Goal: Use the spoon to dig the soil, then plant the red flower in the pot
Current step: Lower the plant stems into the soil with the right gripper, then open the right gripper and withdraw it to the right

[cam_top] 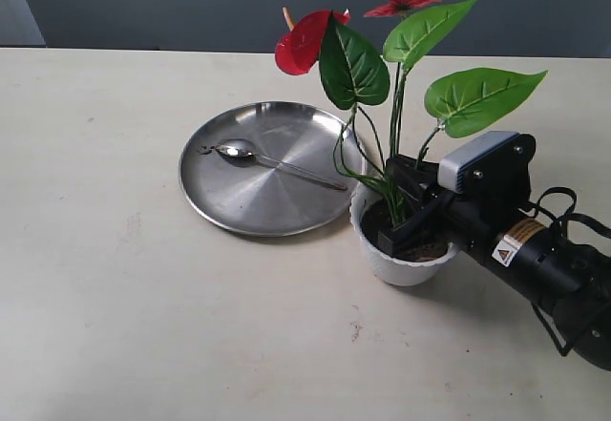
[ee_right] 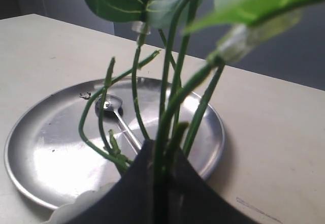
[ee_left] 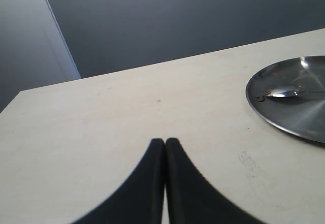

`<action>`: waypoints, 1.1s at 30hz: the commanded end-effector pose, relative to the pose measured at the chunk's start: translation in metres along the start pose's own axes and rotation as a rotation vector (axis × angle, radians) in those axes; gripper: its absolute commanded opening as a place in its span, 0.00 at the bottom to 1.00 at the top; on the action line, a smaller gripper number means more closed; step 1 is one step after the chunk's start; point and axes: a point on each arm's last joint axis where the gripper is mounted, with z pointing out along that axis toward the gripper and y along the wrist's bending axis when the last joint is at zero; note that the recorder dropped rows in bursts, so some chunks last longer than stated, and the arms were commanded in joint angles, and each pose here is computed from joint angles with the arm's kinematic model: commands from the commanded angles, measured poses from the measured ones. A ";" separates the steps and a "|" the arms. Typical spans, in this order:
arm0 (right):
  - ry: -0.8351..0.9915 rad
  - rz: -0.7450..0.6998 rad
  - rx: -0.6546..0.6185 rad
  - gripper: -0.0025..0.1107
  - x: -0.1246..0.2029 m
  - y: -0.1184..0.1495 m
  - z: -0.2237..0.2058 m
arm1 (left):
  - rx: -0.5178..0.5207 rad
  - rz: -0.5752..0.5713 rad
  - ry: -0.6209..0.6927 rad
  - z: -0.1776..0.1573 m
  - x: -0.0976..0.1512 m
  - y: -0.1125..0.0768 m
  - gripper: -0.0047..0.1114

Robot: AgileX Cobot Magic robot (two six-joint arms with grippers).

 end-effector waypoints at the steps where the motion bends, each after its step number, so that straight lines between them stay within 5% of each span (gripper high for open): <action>1: 0.111 -0.004 -0.017 0.02 0.015 0.002 -0.004 | 0.005 -0.003 -0.008 0.000 0.000 0.000 0.04; 10: 0.111 -0.006 -0.023 0.03 0.015 0.003 -0.004 | 0.005 -0.003 -0.008 0.000 0.000 0.000 0.04; 16: 0.111 -0.002 -0.009 0.26 0.015 0.002 -0.004 | 0.005 -0.003 -0.008 0.000 0.000 0.000 0.04; 33: 0.030 -0.011 0.013 0.27 -0.005 0.000 -0.007 | 0.005 -0.003 -0.008 0.000 0.000 0.000 0.04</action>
